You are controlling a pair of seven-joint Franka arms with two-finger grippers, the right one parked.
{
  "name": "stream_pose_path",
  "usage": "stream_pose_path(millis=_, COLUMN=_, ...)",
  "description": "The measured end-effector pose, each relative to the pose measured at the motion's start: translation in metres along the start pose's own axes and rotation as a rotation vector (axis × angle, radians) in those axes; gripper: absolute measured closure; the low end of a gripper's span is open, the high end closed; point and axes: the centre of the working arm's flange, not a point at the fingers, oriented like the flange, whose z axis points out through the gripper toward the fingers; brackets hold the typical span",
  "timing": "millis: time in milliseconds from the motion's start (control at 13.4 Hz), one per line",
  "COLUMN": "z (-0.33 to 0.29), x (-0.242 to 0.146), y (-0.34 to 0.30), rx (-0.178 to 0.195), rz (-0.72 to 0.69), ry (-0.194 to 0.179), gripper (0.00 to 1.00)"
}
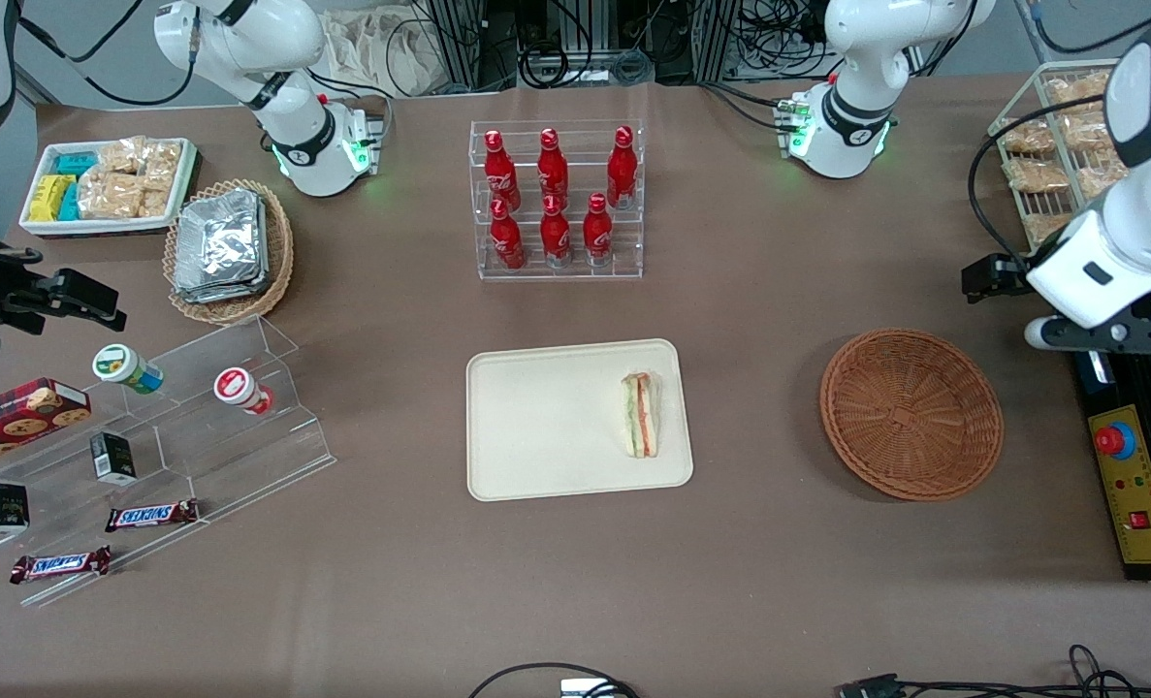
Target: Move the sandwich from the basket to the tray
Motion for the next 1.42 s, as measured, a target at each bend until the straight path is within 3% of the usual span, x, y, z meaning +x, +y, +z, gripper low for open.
stream_pose_path(millis=224, z=-0.005, x=-0.009, y=0.009, rx=0.001, rz=0.010, ry=0.055, gripper=0.00)
stream_pose_path(millis=373, z=-0.011, x=-0.005, y=0.014, rx=-0.041, rz=0.013, ry=0.086, gripper=0.00)
stream_pose_path(millis=522, z=-0.016, x=-0.005, y=0.012, rx=-0.059, rz=0.006, ry=0.096, gripper=0.00)
stream_pose_path(millis=1118, z=-0.013, x=-0.004, y=0.007, rx=-0.063, rz=-0.002, ry=0.034, gripper=0.00)
stream_pose_path(millis=1416, z=-0.011, x=-0.003, y=0.006, rx=-0.063, rz=-0.003, ry=0.027, gripper=0.00)
